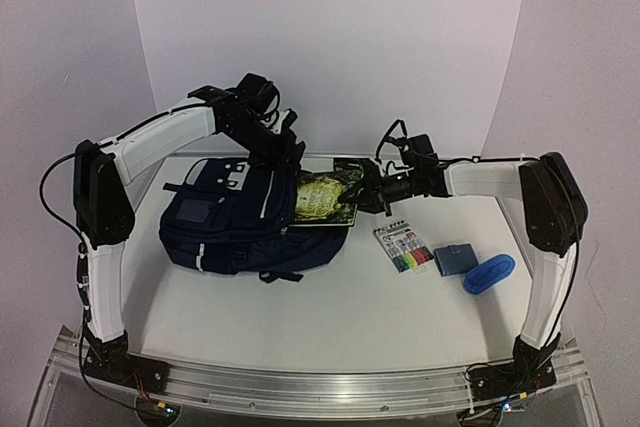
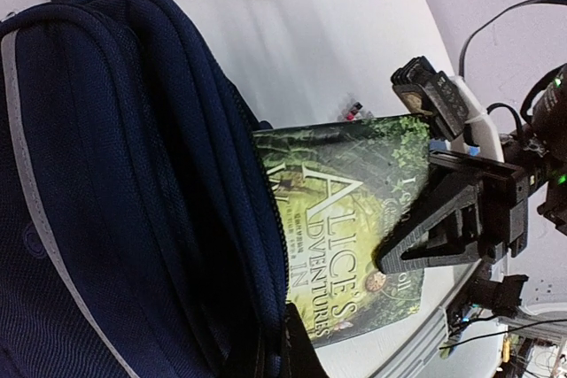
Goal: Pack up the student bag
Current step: Place the book in the student bag.
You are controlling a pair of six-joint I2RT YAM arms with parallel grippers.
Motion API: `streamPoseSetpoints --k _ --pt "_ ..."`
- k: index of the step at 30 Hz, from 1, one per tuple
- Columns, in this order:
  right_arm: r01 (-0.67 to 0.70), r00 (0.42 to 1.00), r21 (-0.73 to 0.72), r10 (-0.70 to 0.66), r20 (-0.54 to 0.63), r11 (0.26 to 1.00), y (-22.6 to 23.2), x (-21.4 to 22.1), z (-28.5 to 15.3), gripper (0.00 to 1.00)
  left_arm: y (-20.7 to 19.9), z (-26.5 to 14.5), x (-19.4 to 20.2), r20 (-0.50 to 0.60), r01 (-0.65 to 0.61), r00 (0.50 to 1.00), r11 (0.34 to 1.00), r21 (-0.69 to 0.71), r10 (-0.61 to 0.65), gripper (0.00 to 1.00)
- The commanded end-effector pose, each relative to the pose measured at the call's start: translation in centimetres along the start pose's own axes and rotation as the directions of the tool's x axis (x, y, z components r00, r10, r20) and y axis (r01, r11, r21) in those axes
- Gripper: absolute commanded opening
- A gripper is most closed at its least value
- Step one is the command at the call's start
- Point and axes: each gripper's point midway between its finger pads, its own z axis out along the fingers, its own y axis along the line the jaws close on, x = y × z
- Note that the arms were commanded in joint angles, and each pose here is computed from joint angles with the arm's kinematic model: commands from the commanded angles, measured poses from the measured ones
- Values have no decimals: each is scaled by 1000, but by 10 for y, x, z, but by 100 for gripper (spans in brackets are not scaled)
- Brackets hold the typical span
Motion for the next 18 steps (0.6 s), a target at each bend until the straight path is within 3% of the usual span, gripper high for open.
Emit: streamPoseSetpoints --k 1,7,18 --pt "170 985 -136 -171 -2 976 52 -12 4 0 -78 -57 -48 202 -159 974 949 274 104 0" --pt "179 984 -205 -180 18 962 73 -20 35 0 -92 -61 -55 226 -158 971 926 343 82 0" --pt "78 995 -294 -55 85 953 78 -42 76 0 -105 -58 -56 198 -151 978 892 426 71 0"
